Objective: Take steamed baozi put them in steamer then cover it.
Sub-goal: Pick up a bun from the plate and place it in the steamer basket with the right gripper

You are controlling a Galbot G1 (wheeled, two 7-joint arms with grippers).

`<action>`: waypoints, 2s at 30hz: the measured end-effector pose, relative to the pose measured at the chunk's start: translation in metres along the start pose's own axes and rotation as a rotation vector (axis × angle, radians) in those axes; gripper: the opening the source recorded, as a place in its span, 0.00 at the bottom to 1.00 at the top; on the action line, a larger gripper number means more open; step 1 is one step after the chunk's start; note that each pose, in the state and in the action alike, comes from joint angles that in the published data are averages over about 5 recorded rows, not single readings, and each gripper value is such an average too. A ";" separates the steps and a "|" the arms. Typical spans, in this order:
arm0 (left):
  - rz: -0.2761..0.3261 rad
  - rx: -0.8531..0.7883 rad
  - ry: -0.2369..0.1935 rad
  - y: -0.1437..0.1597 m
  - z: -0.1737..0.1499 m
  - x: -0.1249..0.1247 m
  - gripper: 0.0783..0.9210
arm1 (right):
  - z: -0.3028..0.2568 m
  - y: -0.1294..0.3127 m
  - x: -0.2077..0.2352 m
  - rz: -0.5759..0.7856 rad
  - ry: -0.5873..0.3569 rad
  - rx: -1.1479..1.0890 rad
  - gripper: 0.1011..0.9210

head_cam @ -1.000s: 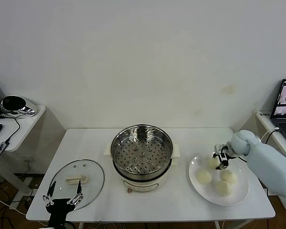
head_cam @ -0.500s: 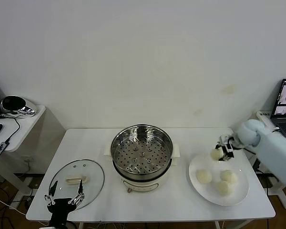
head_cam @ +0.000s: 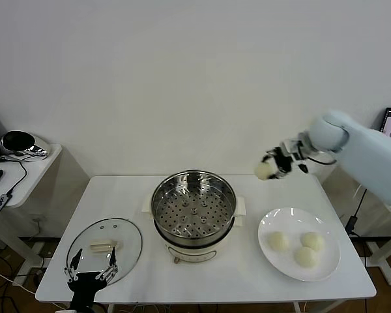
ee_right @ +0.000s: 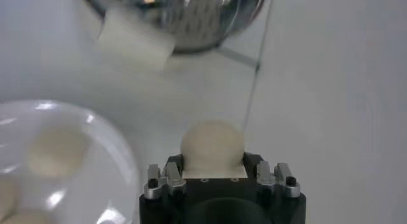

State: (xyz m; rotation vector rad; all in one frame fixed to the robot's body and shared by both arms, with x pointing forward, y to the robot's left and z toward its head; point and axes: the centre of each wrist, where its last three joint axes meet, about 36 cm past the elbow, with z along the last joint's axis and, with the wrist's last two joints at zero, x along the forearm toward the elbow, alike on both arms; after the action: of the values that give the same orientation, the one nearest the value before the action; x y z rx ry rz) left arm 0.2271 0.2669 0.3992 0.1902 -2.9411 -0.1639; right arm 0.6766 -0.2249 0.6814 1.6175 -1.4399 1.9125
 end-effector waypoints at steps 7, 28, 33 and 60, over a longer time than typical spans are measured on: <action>-0.005 0.002 -0.013 0.002 -0.005 0.000 0.88 | -0.065 -0.041 -0.043 -0.044 -0.074 0.233 0.60; -0.020 0.023 -0.027 0.001 -0.013 0.006 0.88 | -0.117 -0.067 -0.132 -0.193 -0.046 0.669 0.60; -0.019 0.024 -0.033 0.001 -0.014 0.005 0.88 | -0.118 -0.066 -0.143 -0.209 -0.040 0.706 0.61; -0.011 0.027 -0.046 0.000 -0.023 0.007 0.88 | -0.116 -0.071 -0.095 -0.180 0.000 0.596 0.88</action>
State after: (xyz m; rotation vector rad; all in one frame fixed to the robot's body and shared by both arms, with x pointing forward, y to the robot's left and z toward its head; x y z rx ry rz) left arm 0.2243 0.2634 0.4226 0.2086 -2.9901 -0.1313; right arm 0.6906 -0.0626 0.6486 1.8965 -0.7123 2.3620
